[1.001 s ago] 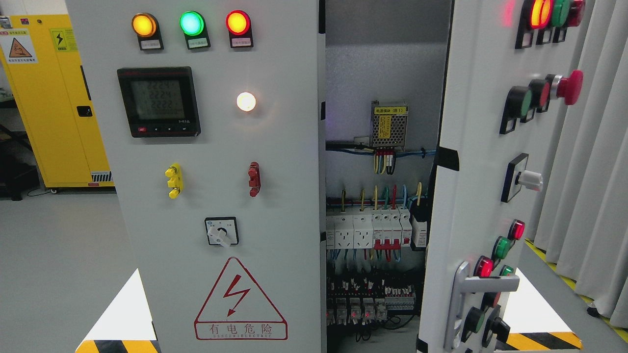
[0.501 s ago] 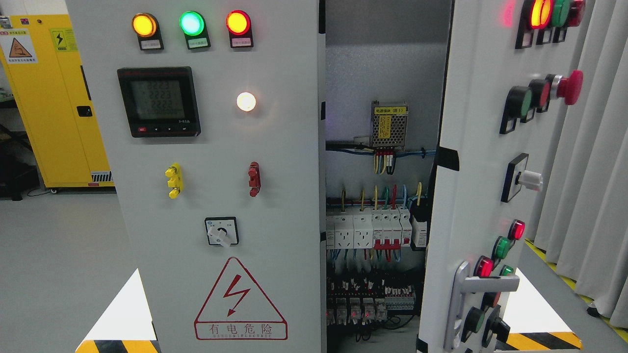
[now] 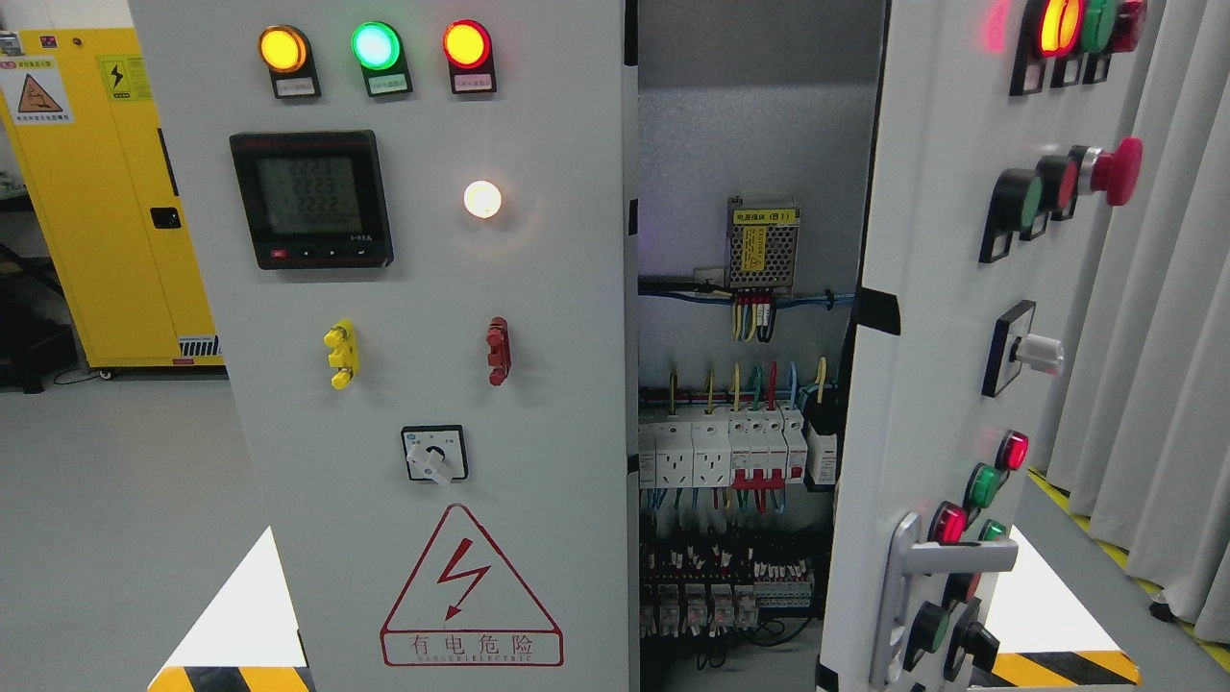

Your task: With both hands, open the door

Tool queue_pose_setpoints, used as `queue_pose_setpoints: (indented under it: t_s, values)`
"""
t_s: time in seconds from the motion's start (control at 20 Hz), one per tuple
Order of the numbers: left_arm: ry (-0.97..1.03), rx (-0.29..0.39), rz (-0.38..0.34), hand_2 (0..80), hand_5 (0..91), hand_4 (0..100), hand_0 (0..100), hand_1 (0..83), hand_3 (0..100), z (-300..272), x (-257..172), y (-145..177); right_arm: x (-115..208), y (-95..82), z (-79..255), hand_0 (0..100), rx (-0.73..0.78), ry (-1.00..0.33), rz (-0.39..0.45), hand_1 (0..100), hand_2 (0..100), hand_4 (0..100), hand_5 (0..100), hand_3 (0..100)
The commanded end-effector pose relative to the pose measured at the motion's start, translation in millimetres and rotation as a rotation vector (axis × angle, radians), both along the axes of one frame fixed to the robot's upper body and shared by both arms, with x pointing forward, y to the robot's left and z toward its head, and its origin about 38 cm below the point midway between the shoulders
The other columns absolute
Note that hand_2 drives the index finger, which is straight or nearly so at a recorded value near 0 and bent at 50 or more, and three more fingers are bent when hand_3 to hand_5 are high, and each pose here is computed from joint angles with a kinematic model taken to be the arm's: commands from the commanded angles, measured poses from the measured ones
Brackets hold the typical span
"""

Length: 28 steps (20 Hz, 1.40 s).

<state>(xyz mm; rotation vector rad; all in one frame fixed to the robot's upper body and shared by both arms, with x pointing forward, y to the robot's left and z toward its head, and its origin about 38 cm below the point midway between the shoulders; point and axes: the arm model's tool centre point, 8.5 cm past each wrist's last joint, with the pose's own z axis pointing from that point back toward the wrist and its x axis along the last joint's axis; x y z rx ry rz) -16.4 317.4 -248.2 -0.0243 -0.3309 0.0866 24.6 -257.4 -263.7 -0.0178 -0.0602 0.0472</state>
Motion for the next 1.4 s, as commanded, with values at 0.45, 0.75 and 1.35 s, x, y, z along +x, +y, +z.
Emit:
queue_pose_setpoints:
  t_s: [0.45, 0.75, 1.35]
  values:
    - [-0.784, -0.04, -0.26, 10.8, 0.0, 12, 40, 19.6, 33, 138, 68, 97, -11, -3.2, 0, 22, -0.006, 0.02, -0.002, 6, 0, 0, 0, 0]
    - [-1.103, 0.008, -0.404, 11.8, 0.0, 20, 37, 18.2, 36, 246, 123, 121, -12, -3.3, 0, 22, -0.006, 0.023, 0.001, 6, 0, 0, 0, 0]
    - [-1.34, -0.192, -0.681, 16.9, 0.0, 25, 19, 17.2, 36, 383, 197, 95, -16, -1.7, 0, 22, -0.005, 0.034, 0.002, 6, 0, 0, 0, 0]
